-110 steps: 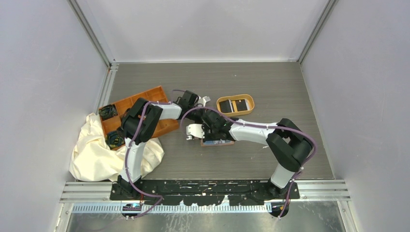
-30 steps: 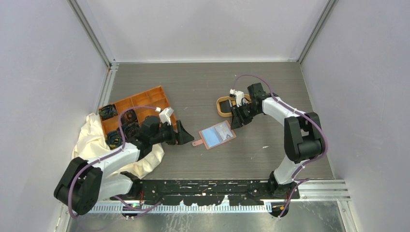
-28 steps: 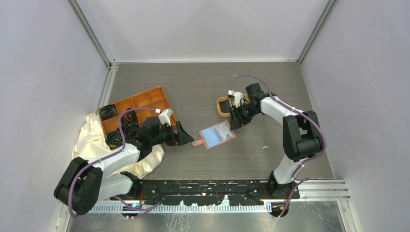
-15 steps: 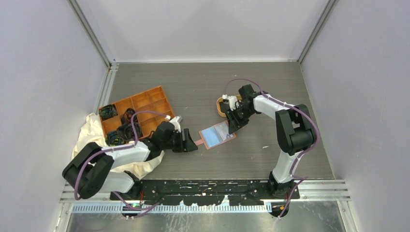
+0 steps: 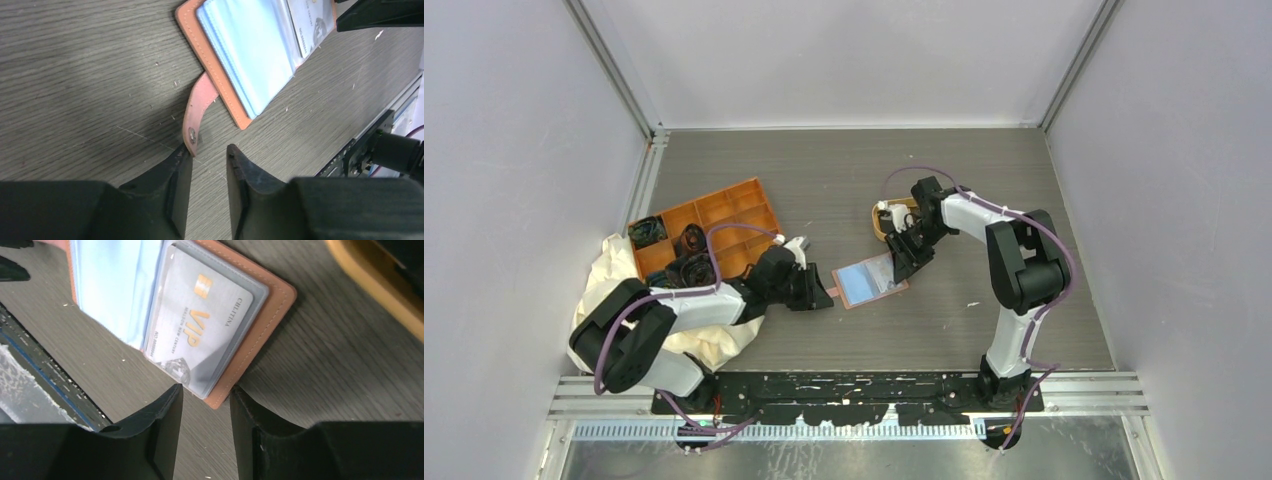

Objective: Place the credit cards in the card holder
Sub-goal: Close the card holder at the center of the board.

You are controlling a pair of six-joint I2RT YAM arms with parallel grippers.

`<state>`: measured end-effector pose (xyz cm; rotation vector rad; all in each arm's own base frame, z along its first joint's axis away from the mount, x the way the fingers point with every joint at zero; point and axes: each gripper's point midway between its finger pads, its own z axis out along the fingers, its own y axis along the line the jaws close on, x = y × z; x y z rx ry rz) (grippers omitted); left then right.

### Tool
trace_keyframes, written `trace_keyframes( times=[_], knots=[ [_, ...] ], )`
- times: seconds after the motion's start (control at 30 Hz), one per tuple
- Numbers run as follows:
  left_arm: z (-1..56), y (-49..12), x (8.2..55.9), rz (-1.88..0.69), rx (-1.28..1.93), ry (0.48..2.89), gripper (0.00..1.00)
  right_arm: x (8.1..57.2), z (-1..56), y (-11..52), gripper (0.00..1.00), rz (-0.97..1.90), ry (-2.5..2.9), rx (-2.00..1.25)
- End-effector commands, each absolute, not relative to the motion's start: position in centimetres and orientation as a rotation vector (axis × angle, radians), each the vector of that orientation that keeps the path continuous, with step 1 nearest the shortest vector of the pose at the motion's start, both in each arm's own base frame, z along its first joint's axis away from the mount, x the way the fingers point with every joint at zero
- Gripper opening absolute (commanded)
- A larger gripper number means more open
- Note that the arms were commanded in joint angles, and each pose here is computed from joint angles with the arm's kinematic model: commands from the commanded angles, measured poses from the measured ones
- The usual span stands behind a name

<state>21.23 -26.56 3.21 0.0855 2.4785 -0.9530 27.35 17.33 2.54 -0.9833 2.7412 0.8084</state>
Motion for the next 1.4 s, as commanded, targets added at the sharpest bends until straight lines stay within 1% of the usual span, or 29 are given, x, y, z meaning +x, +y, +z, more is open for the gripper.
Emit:
trace_keyframes(
  times=[0.0,0.07,0.13,0.27,0.47,0.67,0.8,1.07,1.2,1.37],
  knots=[
    [5.0,-27.7,22.1,-0.997,0.134,2.422,0.25,27.2,4.2,18.9,0.45,0.917,2.683,-1.027],
    [5.6,-28.0,22.1,-1.014,0.147,2.411,0.15,27.0,4.3,19.1,0.45,0.936,2.681,-1.031],
    [6.2,-28.2,22.1,-1.025,0.161,2.398,0.08,26.8,4.3,19.3,0.45,0.956,2.678,-1.037],
    [8.3,-28.9,22.4,-1.058,0.214,2.357,0.04,26.5,4.3,19.7,0.45,0.975,2.678,-1.048],
    [11.8,-30.8,23.1,-1.133,0.306,2.293,0.02,26.1,4.4,20.3,0.45,1.01,2.679,-1.053],
    [14.5,-34.7,24.2,-1.242,0.415,2.246,0.02,25.8,4.4,20.9,0.45,1.057,2.682,-1.035],
    [14.3,-37.3,25.0,-1.284,0.464,2.26,0.01,26.7,5.8,20.6,0.45,1.039,2.675,-1.009],
    [12.2,-40.1,26.5,-1.329,0.465,2.307,0.02,30.4,9.7,15.7,0.45,0.896,2.547,-0.807],
    [11.9,-41.4,26.9,-1.368,0.448,2.304,0.02,31.0,8.8,14.7,0.43,0.86,2.564,-0.758],
    [10.4,-43.6,26.9,-1.393,0.45,2.337,0.02,31.4,7.6,14.1,0.38,0.815,2.626,-0.723]
  ],
)
